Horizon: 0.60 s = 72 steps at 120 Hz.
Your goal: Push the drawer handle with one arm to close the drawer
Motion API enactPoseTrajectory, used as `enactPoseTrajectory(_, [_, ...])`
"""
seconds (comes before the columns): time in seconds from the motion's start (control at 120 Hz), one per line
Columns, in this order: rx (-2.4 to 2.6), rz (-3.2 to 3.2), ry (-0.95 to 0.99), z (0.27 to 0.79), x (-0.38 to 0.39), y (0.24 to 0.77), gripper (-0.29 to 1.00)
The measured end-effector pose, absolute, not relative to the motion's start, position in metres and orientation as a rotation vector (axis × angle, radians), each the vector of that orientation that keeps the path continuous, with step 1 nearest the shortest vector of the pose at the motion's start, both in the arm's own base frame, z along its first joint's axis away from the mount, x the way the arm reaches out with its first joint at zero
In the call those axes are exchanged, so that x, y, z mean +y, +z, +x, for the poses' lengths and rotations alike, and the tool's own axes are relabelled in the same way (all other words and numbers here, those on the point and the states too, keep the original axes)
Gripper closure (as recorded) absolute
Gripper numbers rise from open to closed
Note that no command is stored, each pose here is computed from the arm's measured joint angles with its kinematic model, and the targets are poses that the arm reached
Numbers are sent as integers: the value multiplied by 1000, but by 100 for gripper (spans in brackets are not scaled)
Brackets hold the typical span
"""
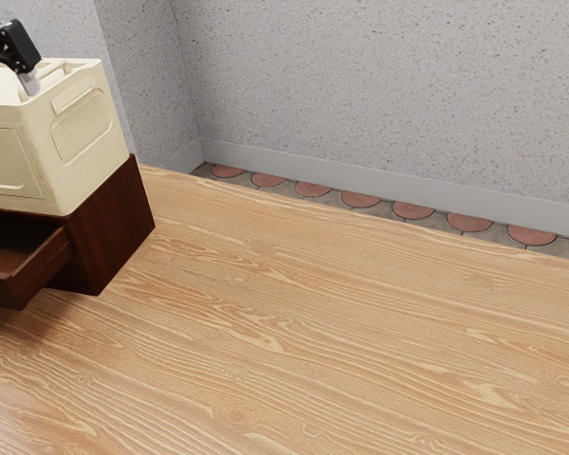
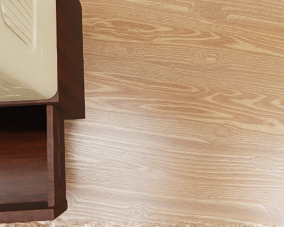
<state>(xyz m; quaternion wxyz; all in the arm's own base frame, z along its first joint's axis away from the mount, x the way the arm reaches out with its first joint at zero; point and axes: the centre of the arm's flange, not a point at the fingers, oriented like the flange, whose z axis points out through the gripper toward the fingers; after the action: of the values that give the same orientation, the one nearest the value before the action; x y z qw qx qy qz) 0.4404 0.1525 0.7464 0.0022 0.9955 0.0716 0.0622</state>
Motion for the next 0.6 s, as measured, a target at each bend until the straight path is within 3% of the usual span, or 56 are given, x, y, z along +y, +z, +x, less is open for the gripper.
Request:
enactPoseTrajectory(0.35, [516, 3119, -20, 424, 167, 706, 0])
enactPoseTrajectory(0.6, [633, 3077, -197, 392, 182, 668, 52])
